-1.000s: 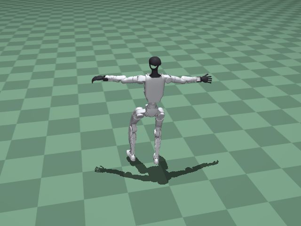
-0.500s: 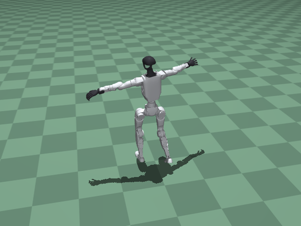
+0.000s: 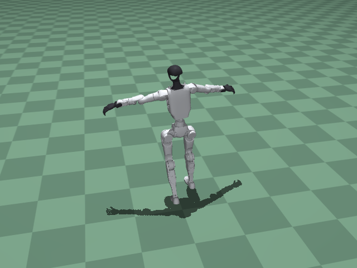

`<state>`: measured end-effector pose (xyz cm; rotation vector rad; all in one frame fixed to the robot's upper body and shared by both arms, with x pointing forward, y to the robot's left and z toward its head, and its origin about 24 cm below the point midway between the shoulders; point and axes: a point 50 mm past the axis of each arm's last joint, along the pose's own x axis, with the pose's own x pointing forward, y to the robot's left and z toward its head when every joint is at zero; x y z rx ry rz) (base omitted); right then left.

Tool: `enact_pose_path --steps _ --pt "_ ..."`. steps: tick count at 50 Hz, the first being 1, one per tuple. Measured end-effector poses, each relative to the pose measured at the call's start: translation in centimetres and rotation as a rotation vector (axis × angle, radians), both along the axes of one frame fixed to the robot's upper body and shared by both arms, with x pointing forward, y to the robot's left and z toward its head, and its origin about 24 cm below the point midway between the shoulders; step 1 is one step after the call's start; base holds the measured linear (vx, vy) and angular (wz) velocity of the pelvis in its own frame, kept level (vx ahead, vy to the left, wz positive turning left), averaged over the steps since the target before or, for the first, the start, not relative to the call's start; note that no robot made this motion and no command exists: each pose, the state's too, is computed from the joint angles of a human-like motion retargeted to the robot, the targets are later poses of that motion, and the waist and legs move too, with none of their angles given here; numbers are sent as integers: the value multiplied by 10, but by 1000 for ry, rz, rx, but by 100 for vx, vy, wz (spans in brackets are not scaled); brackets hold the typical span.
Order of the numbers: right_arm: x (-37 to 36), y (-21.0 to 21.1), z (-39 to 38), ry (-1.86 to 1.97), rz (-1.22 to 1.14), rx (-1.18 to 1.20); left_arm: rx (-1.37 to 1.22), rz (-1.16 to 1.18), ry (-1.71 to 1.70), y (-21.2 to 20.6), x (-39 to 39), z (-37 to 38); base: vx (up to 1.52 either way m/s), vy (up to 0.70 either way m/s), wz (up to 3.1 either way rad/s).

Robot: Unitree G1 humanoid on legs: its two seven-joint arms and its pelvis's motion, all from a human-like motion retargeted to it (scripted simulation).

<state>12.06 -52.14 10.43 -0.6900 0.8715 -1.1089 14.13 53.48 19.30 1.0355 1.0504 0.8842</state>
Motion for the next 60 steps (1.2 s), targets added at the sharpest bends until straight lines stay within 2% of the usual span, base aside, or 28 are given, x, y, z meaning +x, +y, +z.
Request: enact_pose_path --steps 5,7,10,16,20,23,27,30,33,40,44,50,54,60 --pt "2 -21 105 -104 21 -225 164 37 -8 6 -13 59 -142 19 -30" --pt "-1 -22 125 -151 -10 -292 223 68 -11 7 -17 71 -138 12 -36" --pt "6 -20 116 -200 -27 -317 253 85 -22 8 -18 57 -133 5 -147" --pt "29 -11 98 -247 61 -235 17 85 32 6 -33 -27 -145 -17 -101" --pt "40 -8 125 -370 37 -284 79 103 -95 7 -23 -3 -166 -28 64" --pt "60 1 127 -390 91 -314 144 93 -66 8 -19 20 -148 -13 42" --pt "84 17 82 -276 137 -306 152 70 5 4 -12 0 -129 -1 80" --pt "88 28 32 -97 207 -123 39 24 182 2 -14 -20 -126 11 84" --pt "89 32 19 -124 142 -102 103 57 -15 3 -9 -4 -135 21 5" --pt "110 25 125 -338 251 -287 159 152 -113 12 -37 54 -143 18 -65" --pt "113 28 120 -337 243 -289 141 225 -117 14 -46 40 -121 -4 -72" --pt "109 31 67 -333 167 -77 -25 241 -66 8 -60 -41 -118 -30 -143" --pt "99 20 101 -398 136 -175 -43 248 -89 8 -75 -54 -140 -45 -12" --pt "83 12 165 -496 58 -353 81 269 -141 18 -80 -5 -138 -37 42"
